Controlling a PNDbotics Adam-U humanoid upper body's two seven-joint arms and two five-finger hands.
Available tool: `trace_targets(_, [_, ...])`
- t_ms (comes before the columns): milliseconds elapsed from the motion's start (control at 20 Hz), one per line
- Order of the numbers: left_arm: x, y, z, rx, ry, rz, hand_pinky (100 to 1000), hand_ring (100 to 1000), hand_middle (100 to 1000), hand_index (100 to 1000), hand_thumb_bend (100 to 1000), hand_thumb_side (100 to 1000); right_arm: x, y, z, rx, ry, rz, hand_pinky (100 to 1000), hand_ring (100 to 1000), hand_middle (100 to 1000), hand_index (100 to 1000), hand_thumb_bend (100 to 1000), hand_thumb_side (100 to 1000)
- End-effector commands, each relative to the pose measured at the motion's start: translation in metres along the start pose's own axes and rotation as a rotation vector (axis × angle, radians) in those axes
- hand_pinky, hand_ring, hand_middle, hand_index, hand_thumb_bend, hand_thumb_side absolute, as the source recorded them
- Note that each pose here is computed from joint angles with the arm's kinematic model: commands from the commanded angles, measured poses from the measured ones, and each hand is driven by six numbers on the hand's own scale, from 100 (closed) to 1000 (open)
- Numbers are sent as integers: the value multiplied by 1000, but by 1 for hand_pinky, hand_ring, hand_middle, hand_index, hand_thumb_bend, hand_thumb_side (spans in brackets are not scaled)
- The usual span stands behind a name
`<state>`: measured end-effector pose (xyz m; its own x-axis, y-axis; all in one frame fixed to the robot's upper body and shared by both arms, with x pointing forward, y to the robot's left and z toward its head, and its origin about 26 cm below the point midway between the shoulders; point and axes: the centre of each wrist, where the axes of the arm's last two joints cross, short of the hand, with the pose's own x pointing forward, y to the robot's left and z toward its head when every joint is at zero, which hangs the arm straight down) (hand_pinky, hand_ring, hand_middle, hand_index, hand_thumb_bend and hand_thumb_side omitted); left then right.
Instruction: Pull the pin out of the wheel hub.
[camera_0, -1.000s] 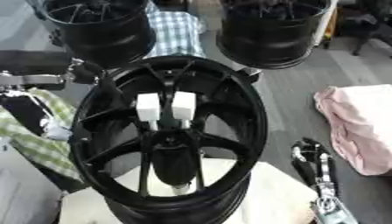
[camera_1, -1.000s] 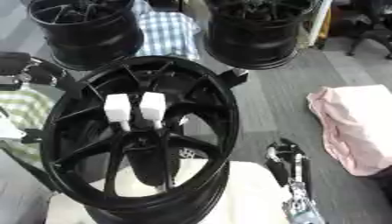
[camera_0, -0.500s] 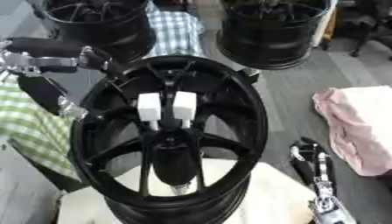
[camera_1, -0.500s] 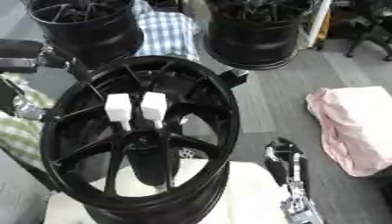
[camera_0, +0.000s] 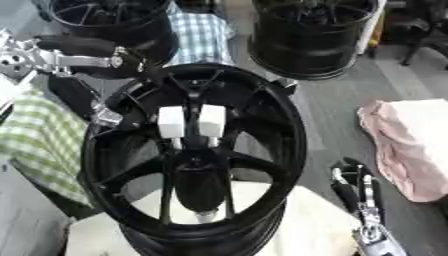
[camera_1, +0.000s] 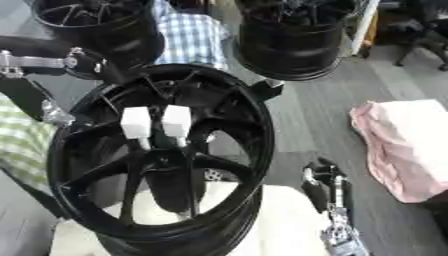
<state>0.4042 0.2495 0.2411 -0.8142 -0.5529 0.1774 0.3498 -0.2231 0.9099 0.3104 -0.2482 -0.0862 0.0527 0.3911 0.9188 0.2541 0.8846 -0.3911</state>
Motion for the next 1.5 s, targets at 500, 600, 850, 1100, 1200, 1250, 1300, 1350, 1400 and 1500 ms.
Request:
trace_targets(500, [-5, 1, -23, -63, -26, -80, 826, 795, 825, 887, 486, 585, 7, 0, -5, 1, -24, -6, 758, 645, 619, 807, 100, 548])
trace_targets(600, [-6, -2, -27, -66, -27, -79, 816, 786, 813, 883, 485, 582, 7, 1, -5, 1, -25, -8, 758, 646, 619, 807, 100, 548])
trace_targets(850, [-7, -7, -32, -109, -34, -82, 798, 765, 788, 875, 473, 562, 8, 1, -5, 2, -28, -10, 758, 646, 619, 807, 100, 548])
trace_targets(1100, [-9, -11, -35, -138, -43, -74, 782, 741, 761, 852, 472, 539, 8, 2, -5, 2, -31, -11, 758, 646, 619, 807, 100, 548])
trace_targets(1200, [-9, -13, -37, -148, -49, -69, 777, 730, 750, 844, 469, 536, 9, 2, -5, 2, -32, -11, 758, 646, 619, 807, 100, 548])
trace_targets(1250, [-10, -14, -38, -153, -52, -66, 770, 716, 736, 834, 466, 529, 9, 2, -5, 2, -32, -12, 758, 646, 619, 807, 100, 548])
trace_targets(1300, [-10, -16, -39, -158, -54, -63, 767, 709, 731, 829, 465, 526, 9, 3, -5, 3, -33, -12, 758, 646, 619, 807, 100, 548])
trace_targets(1350, [-10, -18, -40, -163, -56, -61, 764, 703, 724, 824, 463, 523, 9, 3, -5, 3, -34, -13, 758, 645, 619, 807, 100, 549])
trace_targets(1400, [-11, -19, -41, -167, -57, -59, 763, 701, 722, 823, 463, 522, 10, 3, -5, 3, -34, -13, 758, 646, 619, 807, 100, 548])
trace_targets(1500, [-12, -22, -42, -173, -58, -57, 755, 684, 704, 810, 460, 510, 10, 3, -5, 3, -35, -14, 758, 646, 619, 807, 100, 550])
